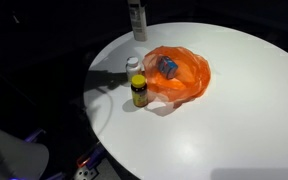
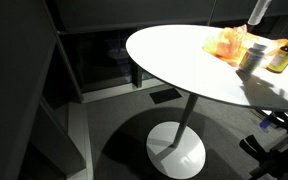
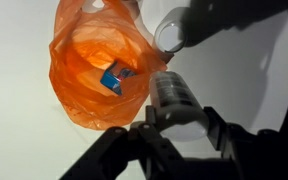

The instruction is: Move the lotion bottle from the plastic to the table

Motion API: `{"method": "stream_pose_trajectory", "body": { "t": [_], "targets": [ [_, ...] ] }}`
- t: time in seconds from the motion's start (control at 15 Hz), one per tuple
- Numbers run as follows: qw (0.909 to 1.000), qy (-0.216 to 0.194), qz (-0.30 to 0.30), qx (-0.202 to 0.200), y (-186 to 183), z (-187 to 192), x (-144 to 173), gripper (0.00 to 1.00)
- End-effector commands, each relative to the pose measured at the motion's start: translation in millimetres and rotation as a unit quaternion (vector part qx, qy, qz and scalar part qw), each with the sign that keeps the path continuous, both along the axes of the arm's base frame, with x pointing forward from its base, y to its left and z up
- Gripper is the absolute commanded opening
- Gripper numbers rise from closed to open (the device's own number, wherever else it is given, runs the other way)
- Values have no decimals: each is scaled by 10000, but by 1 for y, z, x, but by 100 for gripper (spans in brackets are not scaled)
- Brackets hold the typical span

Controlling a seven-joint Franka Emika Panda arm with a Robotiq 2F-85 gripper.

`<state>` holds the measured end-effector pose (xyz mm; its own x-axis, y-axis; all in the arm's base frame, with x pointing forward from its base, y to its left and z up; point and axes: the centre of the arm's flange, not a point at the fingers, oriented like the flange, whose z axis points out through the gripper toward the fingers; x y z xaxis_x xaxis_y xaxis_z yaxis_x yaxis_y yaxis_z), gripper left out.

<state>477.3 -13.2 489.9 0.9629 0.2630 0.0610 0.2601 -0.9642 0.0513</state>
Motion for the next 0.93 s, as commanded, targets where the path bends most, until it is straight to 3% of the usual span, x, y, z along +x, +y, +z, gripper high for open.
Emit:
{"method": "stream_pose_trajectory", "body": {
  "t": [0.0, 0.2, 0.27, 0.87],
  "targets": [
    [10000, 21, 38, 2, 2, 0, 0, 51],
    [10000, 36, 90, -2, 3, 0, -1, 51],
    [9998, 70, 202, -33, 3, -5, 1, 26],
    [9885, 61, 1507, 109, 51, -64, 13, 26]
  ]
}}
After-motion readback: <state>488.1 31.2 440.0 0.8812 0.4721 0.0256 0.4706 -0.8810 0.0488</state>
